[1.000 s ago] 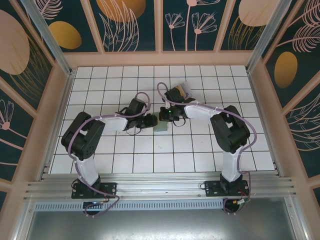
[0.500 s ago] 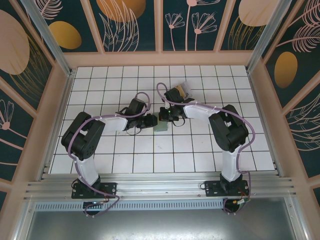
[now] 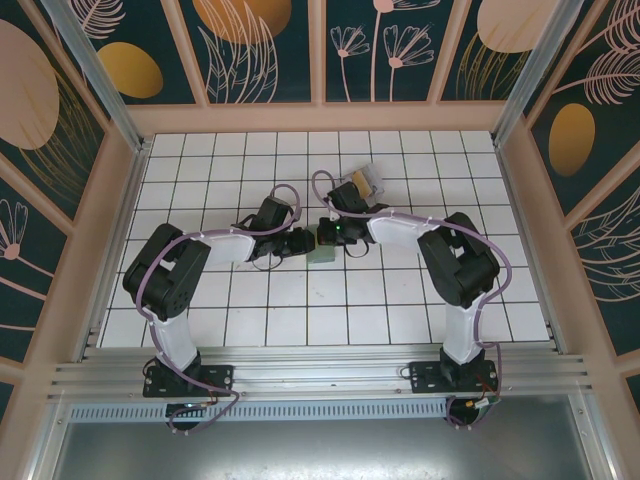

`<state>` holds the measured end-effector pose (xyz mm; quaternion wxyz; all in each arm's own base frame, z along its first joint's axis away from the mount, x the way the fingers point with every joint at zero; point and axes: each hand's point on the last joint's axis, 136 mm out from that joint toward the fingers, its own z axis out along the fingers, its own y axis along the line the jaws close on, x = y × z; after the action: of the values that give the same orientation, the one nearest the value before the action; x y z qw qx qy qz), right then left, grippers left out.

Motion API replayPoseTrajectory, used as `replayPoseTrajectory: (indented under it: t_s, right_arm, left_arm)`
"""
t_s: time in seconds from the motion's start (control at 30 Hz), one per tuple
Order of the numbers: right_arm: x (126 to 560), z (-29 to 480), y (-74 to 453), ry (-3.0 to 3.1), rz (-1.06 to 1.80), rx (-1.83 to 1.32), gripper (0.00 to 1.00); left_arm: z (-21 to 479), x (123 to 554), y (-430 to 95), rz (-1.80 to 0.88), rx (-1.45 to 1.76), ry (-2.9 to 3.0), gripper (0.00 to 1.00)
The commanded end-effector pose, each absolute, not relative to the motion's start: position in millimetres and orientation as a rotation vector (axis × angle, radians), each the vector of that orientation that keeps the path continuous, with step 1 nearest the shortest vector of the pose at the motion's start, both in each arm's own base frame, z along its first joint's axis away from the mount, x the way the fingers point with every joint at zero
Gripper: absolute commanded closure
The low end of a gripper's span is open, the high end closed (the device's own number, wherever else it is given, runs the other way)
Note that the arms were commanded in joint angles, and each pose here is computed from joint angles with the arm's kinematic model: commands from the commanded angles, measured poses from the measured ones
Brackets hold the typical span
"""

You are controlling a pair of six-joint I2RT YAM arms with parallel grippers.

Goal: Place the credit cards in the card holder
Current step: Close the button on the card holder.

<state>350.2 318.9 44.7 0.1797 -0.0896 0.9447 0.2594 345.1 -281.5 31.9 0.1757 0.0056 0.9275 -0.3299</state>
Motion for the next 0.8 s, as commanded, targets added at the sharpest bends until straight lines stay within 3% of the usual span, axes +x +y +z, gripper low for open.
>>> replayPoseTrajectory:
  t_s: [0.0,0.77]
  right_arm:
    - [323.0,5.7,299.7,2.799,0.599,-0.233,0.99]
    - [282.6,-42.5,262.6,2.913,0.346,-0.253,1.00]
  left_arm:
    - [23.8,339.2,-286.6,-0.937,0.035,2.664,0.69]
    - [35.7,344.4,-281.1,-0.899,0.014,2.623,0.70]
